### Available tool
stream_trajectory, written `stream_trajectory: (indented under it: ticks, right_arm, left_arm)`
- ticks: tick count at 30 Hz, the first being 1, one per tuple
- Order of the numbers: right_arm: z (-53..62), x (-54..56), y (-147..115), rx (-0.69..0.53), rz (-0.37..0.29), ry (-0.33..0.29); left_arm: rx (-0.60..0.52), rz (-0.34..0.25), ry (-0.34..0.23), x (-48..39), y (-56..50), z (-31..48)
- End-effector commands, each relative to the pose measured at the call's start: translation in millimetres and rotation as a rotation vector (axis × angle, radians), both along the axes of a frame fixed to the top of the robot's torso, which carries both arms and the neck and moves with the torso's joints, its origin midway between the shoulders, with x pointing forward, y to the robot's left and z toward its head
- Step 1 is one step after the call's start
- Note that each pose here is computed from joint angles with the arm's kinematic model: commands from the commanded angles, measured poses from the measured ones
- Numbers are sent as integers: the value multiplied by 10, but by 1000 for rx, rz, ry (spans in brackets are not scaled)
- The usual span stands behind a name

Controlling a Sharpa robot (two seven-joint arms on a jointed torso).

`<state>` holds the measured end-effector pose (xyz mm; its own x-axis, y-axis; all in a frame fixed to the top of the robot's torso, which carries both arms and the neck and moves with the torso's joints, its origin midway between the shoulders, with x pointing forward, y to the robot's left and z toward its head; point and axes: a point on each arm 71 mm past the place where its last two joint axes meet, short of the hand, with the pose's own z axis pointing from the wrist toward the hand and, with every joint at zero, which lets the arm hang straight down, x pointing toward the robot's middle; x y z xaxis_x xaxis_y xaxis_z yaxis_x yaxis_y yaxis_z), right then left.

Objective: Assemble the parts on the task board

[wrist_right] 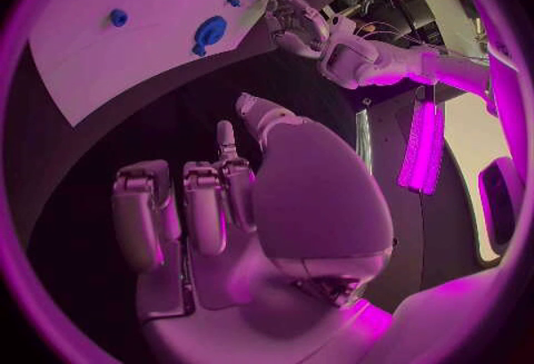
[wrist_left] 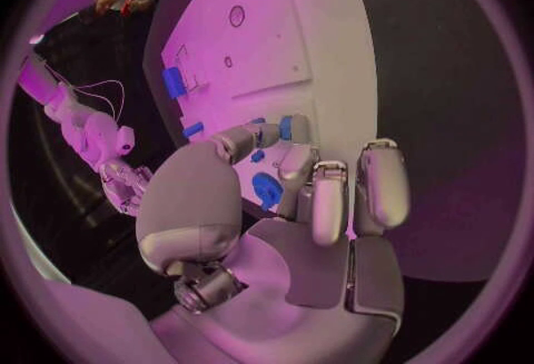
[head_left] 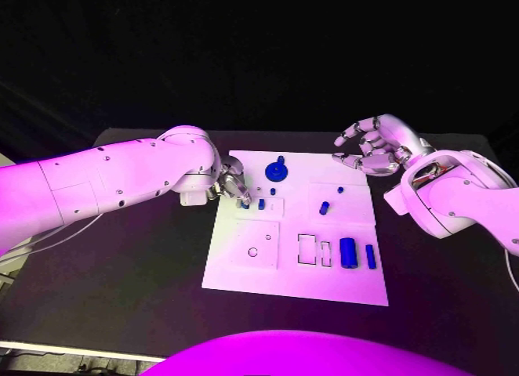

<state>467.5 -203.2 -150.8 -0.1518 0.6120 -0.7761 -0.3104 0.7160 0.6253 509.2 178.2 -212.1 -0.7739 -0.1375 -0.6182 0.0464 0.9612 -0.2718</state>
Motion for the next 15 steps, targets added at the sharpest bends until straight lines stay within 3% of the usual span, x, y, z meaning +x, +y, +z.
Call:
stream_trajectory:
  ticks: [1, 15]
  right_arm:
    - [-2, -8, 12, -6, 14, -1]
    - [-2, -12, 14, -7, 16, 1]
  left_arm:
    - [0, -4, 22, -16, -15, -33]
    - [0, 1, 19, 19, -58, -42]
